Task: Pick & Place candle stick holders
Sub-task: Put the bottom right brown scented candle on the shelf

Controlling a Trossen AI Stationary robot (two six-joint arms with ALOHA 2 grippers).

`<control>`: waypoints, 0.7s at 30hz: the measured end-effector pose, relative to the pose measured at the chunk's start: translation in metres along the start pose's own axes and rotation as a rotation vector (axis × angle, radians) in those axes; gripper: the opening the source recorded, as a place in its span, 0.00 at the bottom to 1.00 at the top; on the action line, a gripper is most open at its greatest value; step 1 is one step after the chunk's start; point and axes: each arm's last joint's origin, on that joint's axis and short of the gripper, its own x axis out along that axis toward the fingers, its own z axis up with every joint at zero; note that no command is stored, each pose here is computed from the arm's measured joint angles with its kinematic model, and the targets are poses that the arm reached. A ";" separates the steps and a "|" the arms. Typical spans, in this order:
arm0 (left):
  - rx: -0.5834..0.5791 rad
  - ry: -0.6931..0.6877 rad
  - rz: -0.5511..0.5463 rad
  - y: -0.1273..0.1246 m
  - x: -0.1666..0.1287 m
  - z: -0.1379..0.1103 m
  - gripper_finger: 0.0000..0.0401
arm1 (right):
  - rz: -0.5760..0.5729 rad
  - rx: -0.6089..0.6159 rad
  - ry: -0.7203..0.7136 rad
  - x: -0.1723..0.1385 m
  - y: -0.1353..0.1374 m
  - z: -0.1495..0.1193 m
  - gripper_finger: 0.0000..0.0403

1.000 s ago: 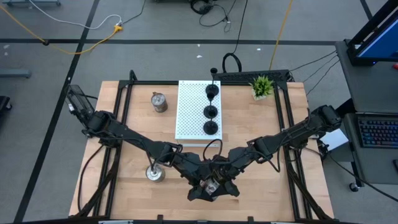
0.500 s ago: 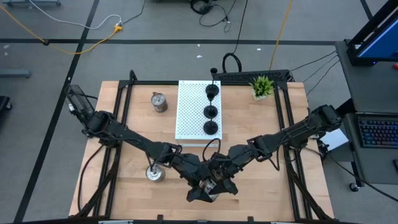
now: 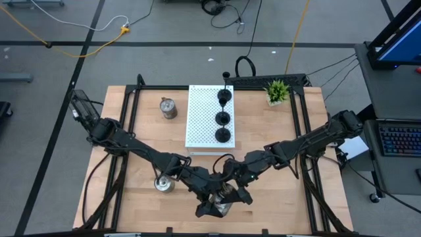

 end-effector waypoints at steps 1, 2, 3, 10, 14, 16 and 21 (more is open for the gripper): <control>0.003 -0.002 0.000 0.000 0.000 0.000 0.91 | -0.003 -0.001 -0.003 -0.001 0.000 0.000 0.94; 0.006 -0.008 -0.001 0.000 0.000 0.001 0.91 | -0.001 -0.001 -0.006 -0.001 0.001 0.001 0.94; 0.011 -0.014 -0.003 -0.001 0.000 0.001 0.91 | 0.000 -0.002 -0.010 -0.003 0.002 0.002 0.94; 0.047 -0.060 -0.018 -0.003 0.000 0.005 0.91 | 0.021 -0.005 -0.043 -0.017 0.011 0.009 0.94; 0.069 -0.068 -0.029 -0.005 0.000 0.005 0.91 | 0.026 -0.007 -0.078 -0.029 0.017 0.015 0.94; 0.078 -0.076 -0.036 -0.006 0.000 0.006 0.91 | 0.032 -0.008 -0.089 -0.035 0.020 0.017 0.94; 0.116 -0.124 -0.053 -0.009 -0.001 0.010 0.91 | 0.063 -0.013 -0.126 -0.053 0.030 0.024 0.94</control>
